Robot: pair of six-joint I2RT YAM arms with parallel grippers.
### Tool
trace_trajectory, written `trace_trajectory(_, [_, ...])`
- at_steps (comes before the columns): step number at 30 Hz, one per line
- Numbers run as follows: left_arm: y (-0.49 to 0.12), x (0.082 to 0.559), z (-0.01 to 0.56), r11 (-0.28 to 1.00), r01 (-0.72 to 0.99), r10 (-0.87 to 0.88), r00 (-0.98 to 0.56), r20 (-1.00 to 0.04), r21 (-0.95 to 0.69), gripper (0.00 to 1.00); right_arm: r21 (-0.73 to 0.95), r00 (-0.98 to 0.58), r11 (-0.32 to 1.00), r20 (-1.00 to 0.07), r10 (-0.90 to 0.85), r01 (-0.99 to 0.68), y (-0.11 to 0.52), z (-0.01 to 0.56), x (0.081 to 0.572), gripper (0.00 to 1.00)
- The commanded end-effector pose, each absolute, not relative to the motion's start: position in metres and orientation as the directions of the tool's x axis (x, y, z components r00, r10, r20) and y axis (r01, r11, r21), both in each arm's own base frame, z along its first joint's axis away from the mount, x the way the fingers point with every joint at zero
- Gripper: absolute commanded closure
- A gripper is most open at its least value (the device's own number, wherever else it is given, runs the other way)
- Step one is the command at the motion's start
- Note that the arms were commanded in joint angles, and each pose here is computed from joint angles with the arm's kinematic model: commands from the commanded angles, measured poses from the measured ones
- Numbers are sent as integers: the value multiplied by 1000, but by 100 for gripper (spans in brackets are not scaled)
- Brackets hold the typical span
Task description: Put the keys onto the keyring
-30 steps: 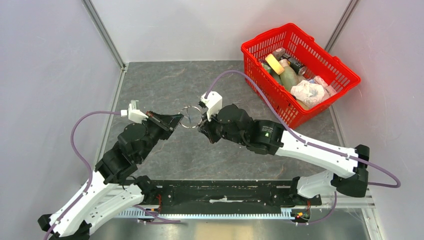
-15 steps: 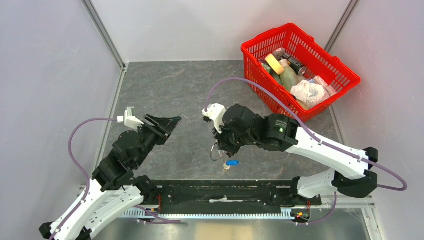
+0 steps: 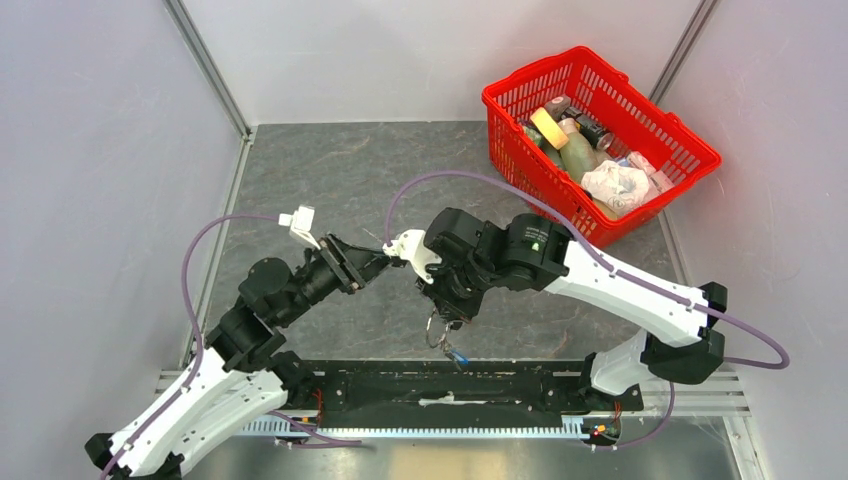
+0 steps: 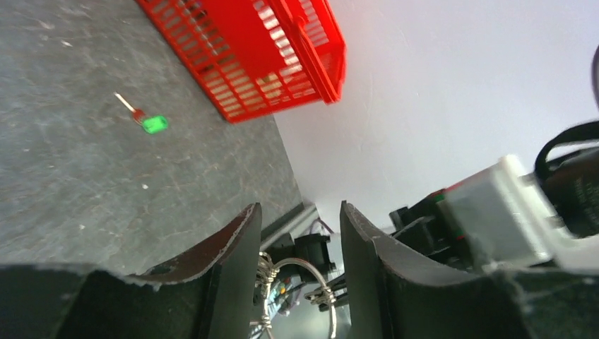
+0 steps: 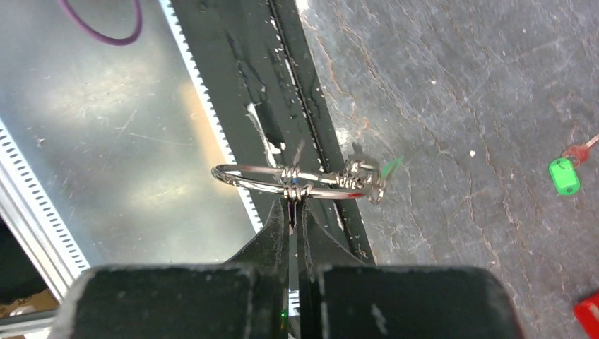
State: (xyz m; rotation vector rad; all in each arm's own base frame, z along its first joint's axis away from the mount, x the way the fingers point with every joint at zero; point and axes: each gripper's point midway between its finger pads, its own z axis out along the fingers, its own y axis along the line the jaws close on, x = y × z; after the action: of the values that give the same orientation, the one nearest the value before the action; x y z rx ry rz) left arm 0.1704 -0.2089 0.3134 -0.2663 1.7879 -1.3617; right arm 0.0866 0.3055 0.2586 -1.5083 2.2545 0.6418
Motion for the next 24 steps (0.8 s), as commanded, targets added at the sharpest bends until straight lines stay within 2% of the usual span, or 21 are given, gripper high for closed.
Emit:
trace_trajectory(1, [-240,145,331,262,501,-469,-681,-563,-825,50,208,-310,230,-587,-748,-951,317,292,77,100])
trace_trajectory(6, [-259,125,334,166,550,-340,-747,-572,-818,51,206,-278,192,-584,-763,-960,321,302,76,100])
trace_trajectory(13, [-261,100,348,60,625,-249,-746,-618,-779,53,177,-245,174,-578,-779,-969,325,310,81,100])
trace_trajectory(24, [-252,80,350,57,657,-181,-734,-655,-752,54,109,-208,179,-600,-773,-978,327,325,87,100])
